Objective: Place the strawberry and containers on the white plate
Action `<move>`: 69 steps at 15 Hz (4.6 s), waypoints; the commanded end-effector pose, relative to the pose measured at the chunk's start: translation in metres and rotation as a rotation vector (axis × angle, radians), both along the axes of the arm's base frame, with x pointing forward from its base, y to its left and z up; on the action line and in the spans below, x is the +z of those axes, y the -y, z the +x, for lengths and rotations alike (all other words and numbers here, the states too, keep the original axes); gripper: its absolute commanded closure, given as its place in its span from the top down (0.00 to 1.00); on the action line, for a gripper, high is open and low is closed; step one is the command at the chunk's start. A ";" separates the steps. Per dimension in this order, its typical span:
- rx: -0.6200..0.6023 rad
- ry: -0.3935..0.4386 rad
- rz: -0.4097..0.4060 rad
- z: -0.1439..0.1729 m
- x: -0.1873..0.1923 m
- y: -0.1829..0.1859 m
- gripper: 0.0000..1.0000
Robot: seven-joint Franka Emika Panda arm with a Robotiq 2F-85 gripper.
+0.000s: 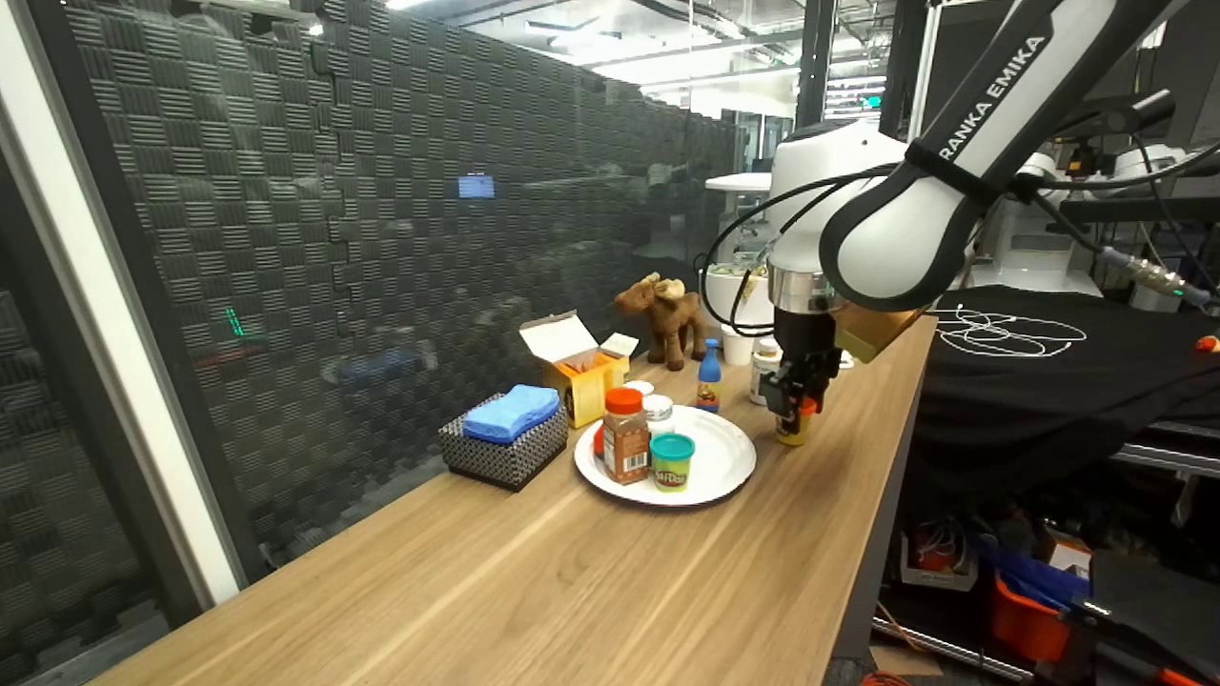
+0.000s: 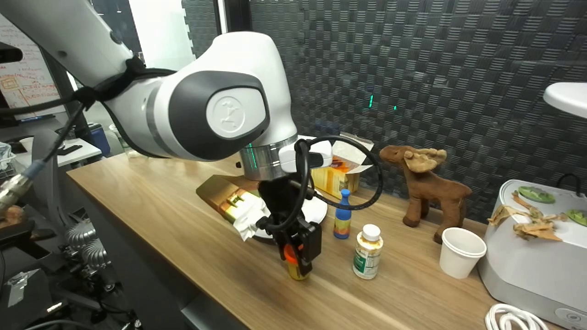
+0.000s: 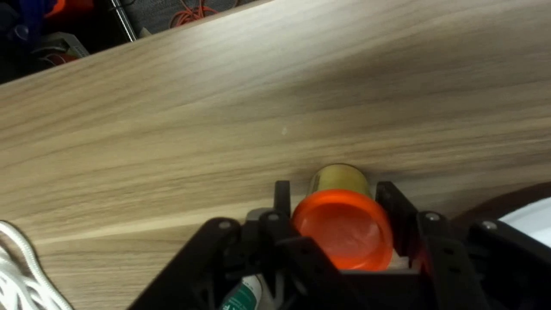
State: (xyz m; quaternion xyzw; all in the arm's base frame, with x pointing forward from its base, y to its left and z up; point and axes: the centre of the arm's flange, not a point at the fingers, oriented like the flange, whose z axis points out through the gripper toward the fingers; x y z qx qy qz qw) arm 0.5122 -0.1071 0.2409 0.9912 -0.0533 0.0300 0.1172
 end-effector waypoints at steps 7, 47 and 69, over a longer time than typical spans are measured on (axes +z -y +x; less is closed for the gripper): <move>0.247 0.113 -0.053 0.016 0.069 -0.093 0.28; 0.728 0.044 0.044 0.022 0.004 -0.113 0.28; 0.047 0.136 0.049 0.037 0.074 0.020 1.00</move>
